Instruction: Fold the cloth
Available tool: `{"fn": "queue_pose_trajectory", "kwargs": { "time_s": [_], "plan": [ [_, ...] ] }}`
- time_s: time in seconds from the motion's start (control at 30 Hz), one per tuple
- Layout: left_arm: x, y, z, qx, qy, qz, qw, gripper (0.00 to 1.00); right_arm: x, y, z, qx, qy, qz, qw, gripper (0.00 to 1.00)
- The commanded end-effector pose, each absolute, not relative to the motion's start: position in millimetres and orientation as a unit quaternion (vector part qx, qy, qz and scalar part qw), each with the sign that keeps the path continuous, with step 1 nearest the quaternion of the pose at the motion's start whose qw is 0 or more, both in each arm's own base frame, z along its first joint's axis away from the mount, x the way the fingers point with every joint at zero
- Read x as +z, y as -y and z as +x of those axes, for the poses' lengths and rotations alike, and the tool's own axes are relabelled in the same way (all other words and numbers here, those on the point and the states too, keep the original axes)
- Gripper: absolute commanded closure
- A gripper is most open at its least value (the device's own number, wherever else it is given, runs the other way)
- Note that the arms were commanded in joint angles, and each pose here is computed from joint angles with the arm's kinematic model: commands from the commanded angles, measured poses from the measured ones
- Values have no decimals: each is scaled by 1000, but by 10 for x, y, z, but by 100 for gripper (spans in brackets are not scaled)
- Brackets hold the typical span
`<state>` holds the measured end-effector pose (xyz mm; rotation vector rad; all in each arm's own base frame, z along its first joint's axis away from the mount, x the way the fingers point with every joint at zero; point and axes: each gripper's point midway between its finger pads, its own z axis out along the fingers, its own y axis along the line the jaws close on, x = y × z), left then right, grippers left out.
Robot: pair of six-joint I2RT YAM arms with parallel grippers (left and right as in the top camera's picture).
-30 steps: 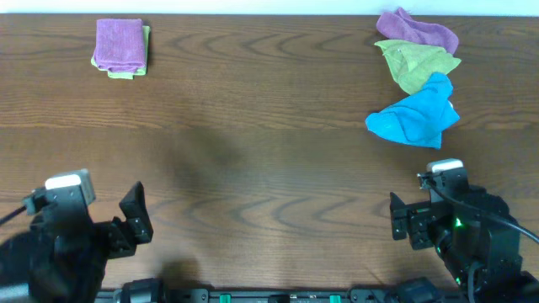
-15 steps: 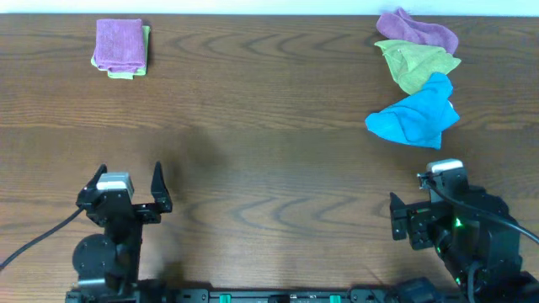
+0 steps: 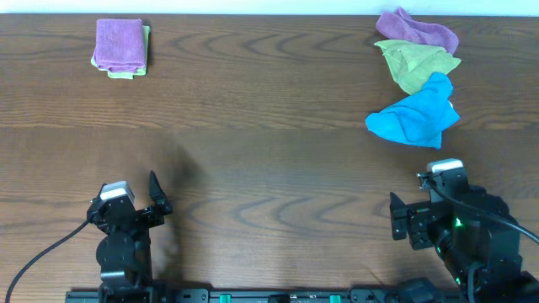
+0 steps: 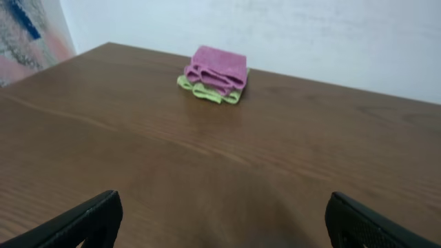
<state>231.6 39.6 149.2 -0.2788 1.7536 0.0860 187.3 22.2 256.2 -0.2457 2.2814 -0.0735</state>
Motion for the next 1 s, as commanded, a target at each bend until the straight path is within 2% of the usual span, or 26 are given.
{"fn": "queue_pose_trajectory", "kwargs": {
  "time_s": [0.0,0.97],
  "plan": [
    [1437,-408,2317,36,-765,-131,630,5,2557,-213,1870,-26,-907,-86,410,1],
    [1323,-378,2327,30,-774,-125,620,5,2557,-213,1870,-26,-907,-86,410,1]
  ]
}}
